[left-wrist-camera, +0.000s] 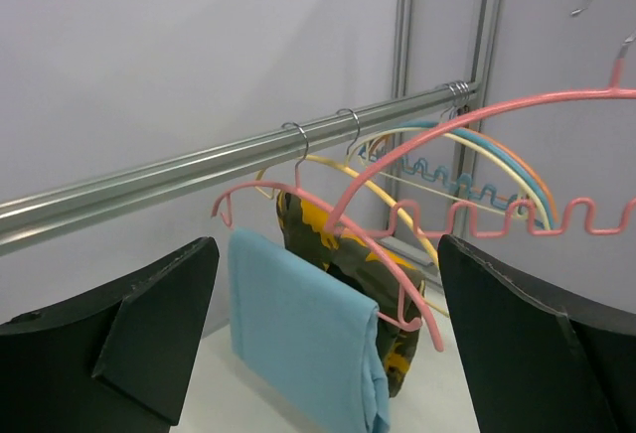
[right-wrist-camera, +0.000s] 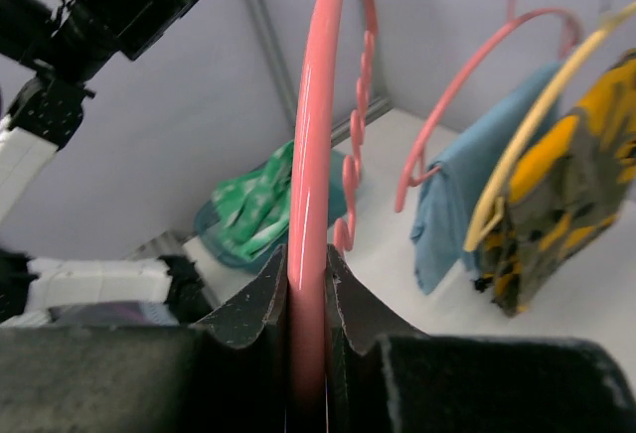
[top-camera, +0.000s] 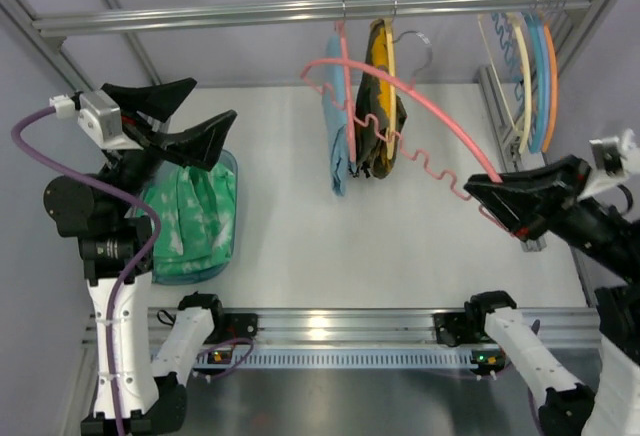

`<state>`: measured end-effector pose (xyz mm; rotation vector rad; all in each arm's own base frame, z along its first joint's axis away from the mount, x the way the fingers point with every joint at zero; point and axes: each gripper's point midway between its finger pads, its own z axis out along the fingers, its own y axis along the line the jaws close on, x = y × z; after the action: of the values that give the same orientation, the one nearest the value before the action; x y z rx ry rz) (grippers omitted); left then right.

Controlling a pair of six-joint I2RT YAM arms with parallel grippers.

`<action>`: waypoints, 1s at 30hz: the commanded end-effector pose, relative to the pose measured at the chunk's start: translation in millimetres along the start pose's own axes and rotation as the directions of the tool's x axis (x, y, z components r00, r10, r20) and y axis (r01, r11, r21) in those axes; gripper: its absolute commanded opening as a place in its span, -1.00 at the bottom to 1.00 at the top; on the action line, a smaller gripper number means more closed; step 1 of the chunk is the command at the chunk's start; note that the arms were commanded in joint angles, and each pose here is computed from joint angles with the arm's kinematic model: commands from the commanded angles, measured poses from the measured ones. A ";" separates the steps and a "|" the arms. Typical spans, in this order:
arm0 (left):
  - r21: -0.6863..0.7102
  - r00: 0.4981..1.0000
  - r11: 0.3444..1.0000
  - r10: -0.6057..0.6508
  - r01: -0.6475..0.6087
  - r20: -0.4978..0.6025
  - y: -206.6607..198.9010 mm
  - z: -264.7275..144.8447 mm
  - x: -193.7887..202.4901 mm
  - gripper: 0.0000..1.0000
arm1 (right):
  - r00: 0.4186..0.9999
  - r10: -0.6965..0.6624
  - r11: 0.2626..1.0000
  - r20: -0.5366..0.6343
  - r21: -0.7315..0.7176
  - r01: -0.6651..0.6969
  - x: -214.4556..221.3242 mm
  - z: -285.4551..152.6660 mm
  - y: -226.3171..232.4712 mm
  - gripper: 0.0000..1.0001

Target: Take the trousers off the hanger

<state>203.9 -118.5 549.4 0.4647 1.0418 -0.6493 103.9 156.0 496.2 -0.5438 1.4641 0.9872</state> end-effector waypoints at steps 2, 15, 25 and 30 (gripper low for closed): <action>-0.027 0.989 0.990 -0.140 0.141 0.043 9.7 9.5 -2.7 0.96 | 0.978 -0.125 0.968 0.168 0.238 0.082 -20.6 -38.4 -1.2 -1.00; -0.064 0.994 0.992 -0.104 0.105 0.032 18.8 3.8 15.3 0.96 | 0.971 -0.186 0.691 0.153 0.723 0.019 -1.2 -96.4 -53.8 -1.00; -0.093 1.000 0.996 -0.009 0.010 0.018 12.7 -12.5 17.6 0.96 | 0.988 -0.154 0.627 -0.010 0.772 0.105 -63.0 -61.9 -136.9 -1.00; -0.105 1.000 0.994 0.017 -0.016 0.006 9.5 -20.4 21.0 0.96 | 0.994 -0.064 0.625 -0.090 0.773 0.110 -69.1 -39.9 -183.5 -1.00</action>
<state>203.1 -108.7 527.4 0.3812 1.0577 -0.6231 238.3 14.2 493.2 0.0698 1.7665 0.2210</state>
